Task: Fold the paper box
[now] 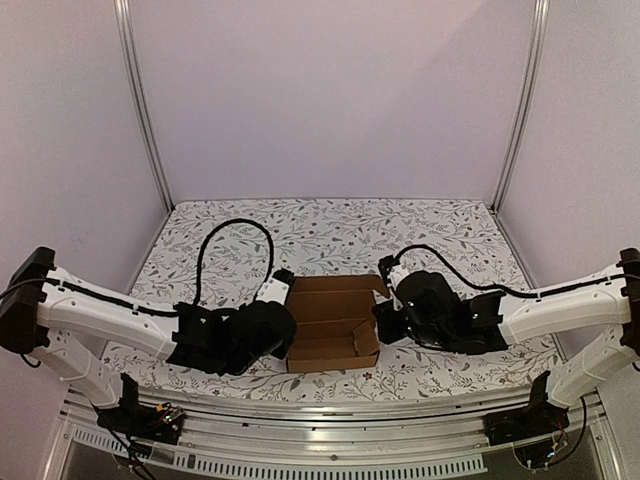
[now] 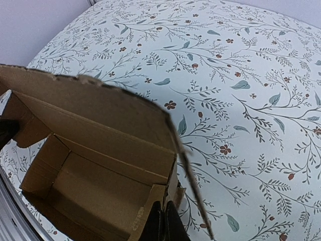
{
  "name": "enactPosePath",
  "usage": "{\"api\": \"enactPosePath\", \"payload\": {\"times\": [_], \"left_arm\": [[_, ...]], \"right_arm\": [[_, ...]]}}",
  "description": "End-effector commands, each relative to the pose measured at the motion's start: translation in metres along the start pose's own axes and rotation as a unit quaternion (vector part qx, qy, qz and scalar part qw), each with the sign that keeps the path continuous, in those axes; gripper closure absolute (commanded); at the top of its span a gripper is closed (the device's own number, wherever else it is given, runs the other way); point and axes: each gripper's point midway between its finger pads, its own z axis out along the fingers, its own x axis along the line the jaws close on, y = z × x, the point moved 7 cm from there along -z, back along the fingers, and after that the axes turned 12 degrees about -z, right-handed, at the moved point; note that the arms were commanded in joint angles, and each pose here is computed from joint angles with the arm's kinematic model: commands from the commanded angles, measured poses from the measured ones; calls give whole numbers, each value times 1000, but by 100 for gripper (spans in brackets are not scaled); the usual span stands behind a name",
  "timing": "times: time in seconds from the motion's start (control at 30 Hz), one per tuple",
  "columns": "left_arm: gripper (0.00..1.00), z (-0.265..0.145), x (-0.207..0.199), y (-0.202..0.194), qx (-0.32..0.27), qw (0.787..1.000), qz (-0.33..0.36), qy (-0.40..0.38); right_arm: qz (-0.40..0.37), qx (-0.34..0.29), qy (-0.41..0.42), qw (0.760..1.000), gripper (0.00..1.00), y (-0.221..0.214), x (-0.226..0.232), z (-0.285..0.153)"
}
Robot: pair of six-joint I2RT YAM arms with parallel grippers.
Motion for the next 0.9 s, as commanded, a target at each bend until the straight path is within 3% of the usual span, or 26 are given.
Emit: {"api": "enactPosePath", "payload": {"times": [0.0,0.5,0.87], "left_arm": [[100,5,-9,2,15,998,-60,-20],[100,18,-20,-21,44,988,-144,-42],[100,12,-21,-48,61,990,-126,-33]], "right_arm": [[10,-32,-29,999,100,1,18,0],[-5,-79,-87,993,100,-23,46,-1],[-23,-89,-105,990,100,-45,58,-10]]}}
